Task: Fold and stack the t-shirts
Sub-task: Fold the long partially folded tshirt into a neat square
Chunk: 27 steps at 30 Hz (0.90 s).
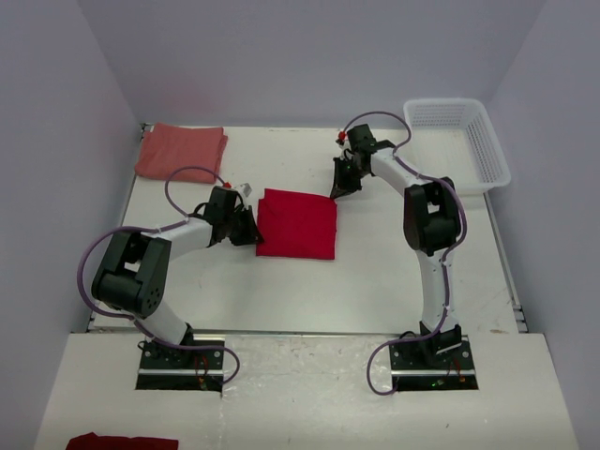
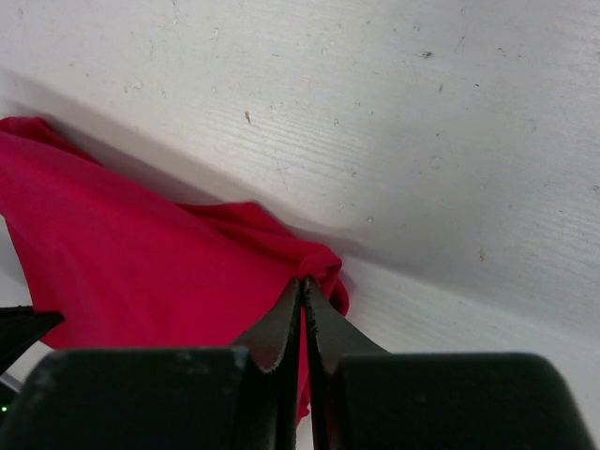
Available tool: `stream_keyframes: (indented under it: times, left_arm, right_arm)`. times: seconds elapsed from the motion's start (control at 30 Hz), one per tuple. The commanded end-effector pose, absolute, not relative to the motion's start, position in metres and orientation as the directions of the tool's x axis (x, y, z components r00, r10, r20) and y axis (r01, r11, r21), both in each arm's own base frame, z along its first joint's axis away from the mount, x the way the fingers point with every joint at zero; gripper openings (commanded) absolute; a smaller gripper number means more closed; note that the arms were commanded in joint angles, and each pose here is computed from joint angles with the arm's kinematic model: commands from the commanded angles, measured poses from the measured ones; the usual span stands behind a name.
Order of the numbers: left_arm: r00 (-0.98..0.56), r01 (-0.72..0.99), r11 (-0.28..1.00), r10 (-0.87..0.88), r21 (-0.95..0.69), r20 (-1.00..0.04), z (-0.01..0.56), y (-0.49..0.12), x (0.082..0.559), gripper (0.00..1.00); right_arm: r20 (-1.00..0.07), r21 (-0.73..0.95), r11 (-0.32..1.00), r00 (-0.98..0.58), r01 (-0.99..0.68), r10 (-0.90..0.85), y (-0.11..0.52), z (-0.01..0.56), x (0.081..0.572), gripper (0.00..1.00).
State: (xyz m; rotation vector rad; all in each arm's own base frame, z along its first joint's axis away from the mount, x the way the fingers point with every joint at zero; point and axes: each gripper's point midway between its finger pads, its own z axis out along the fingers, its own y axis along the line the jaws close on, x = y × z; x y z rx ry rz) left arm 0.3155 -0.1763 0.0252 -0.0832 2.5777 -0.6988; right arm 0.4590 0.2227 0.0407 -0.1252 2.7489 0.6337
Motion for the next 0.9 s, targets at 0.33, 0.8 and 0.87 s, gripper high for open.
stream_keyframes:
  times: [0.33, 0.8, 0.87]
  left_arm:
    - [-0.881, 0.074, 0.864, -0.178, -0.498, -0.439, 0.026, -0.172, 0.296, 0.00]
    - [-0.878, 0.055, 0.862, -0.199, -0.505, -0.435, 0.020, -0.167, 0.277, 0.00]
    - [-0.880, 0.047, 0.862, -0.203, -0.504, -0.429, 0.018, -0.165, 0.273, 0.00]
  right_arm:
    - [-0.397, 0.350, 0.928, -0.917, -0.131, 0.020, 0.211, 0.054, 0.476, 0.00]
    - [-0.405, 0.338, 0.935, -0.913, -0.106, 0.044, 0.204, 0.056, 0.479, 0.00]
    - [-0.408, 0.335, 0.937, -0.912, -0.097, 0.051, 0.200, 0.056, 0.481, 0.00]
